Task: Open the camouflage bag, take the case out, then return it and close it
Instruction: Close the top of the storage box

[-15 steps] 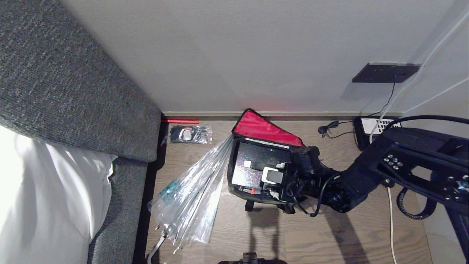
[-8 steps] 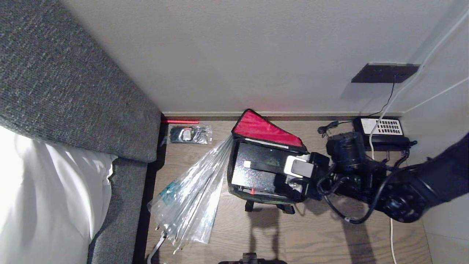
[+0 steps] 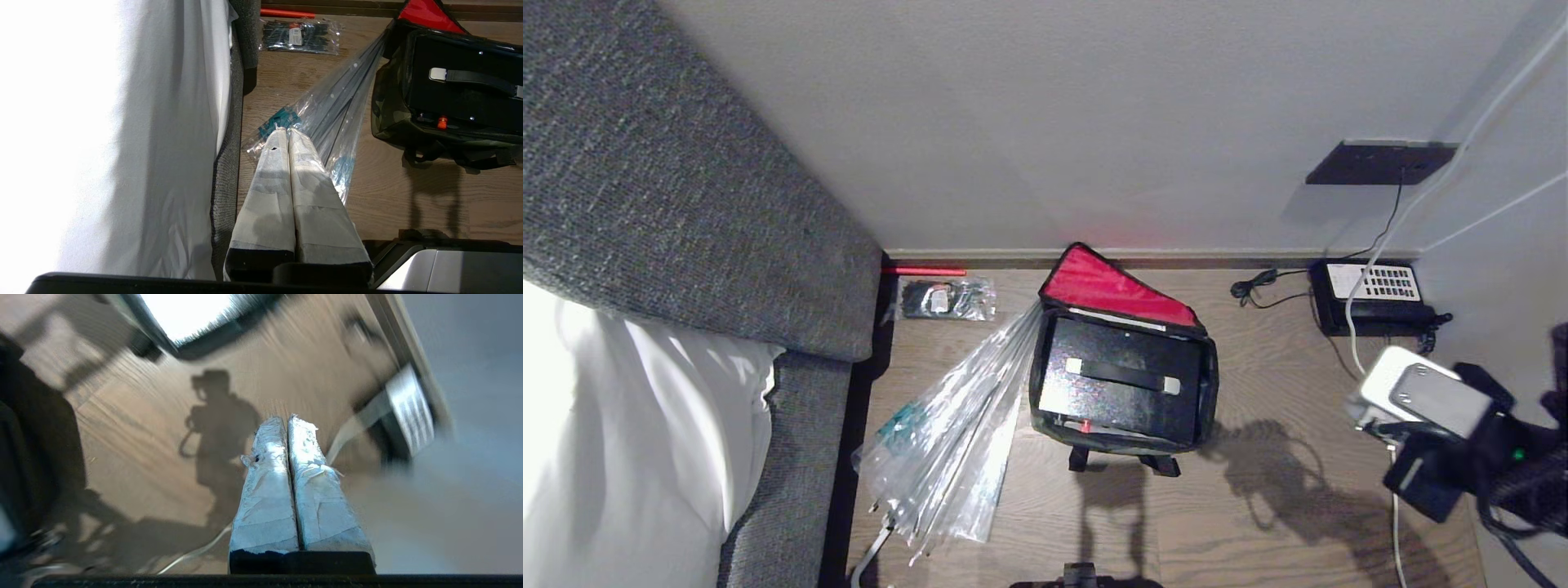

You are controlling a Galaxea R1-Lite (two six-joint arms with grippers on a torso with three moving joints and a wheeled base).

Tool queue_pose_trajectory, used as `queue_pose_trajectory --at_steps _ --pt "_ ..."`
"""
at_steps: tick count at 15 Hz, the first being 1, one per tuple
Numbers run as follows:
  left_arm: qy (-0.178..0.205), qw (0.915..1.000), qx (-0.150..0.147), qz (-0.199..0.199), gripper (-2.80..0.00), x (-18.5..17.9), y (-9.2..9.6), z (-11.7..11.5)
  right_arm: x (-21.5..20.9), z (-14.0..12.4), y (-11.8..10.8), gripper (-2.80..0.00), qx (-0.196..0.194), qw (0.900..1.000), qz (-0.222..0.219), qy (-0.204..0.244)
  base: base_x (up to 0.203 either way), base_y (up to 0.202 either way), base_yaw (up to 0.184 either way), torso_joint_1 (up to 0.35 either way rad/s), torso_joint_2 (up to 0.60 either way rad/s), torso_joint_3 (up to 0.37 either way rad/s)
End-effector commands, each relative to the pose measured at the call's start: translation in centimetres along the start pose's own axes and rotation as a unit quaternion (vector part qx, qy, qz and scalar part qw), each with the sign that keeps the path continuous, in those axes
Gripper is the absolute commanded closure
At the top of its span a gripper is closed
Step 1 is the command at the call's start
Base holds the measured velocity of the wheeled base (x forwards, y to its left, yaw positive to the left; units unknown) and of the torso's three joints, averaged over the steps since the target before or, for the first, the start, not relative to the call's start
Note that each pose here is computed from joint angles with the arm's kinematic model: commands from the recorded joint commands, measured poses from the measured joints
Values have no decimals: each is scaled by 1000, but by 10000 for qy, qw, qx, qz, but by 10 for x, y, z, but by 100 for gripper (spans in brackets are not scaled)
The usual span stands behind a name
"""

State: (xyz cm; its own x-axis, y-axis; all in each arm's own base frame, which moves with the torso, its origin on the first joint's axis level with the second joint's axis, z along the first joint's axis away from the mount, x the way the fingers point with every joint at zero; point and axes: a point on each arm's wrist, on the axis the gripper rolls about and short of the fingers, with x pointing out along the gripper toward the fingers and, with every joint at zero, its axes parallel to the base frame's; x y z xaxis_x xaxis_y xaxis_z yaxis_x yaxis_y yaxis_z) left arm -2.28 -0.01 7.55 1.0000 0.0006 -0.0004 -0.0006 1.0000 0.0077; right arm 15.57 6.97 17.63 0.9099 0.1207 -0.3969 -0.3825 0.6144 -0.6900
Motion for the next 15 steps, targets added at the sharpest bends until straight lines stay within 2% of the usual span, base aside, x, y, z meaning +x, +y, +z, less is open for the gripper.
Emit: queue_pose_trajectory --at_steps 1,5,6,8,9,10,12,15 --pt "-2 10000 0 4 0 0 0 0 -56 -19 -9 0 594 9953 -682 -338 0 0 0 0 0 0" --pt "-2 10000 0 4 0 0 0 0 -122 -73 6 0 1470 9796 -1368 -8 0 0 0 0 0 0" --pt "-2 10000 0 4 0 0 0 0 -135 -85 14 0 1777 9727 -1491 -11 0 0 0 0 0 0" --pt "-2 10000 0 2 0 0 0 0 -150 -105 36 0 2433 9582 -1469 -332 0 0 0 0 0 0" --pt "-2 10000 0 4 0 0 0 0 -150 -111 45 0 3004 9439 -1280 -496 0 0 0 0 0 0" --pt "-2 10000 0 -3 0 0 0 0 -144 -117 53 0 3547 9278 -1052 -475 0 0 0 0 0 0" --pt "-2 10000 0 -3 0 0 0 0 -129 -128 67 0 3755 9219 -890 -356 0 0 0 0 0 0" --pt "-2 10000 0 1 0 0 0 0 -121 -135 77 0 3811 9202 -838 -328 0 0 0 0 0 0"
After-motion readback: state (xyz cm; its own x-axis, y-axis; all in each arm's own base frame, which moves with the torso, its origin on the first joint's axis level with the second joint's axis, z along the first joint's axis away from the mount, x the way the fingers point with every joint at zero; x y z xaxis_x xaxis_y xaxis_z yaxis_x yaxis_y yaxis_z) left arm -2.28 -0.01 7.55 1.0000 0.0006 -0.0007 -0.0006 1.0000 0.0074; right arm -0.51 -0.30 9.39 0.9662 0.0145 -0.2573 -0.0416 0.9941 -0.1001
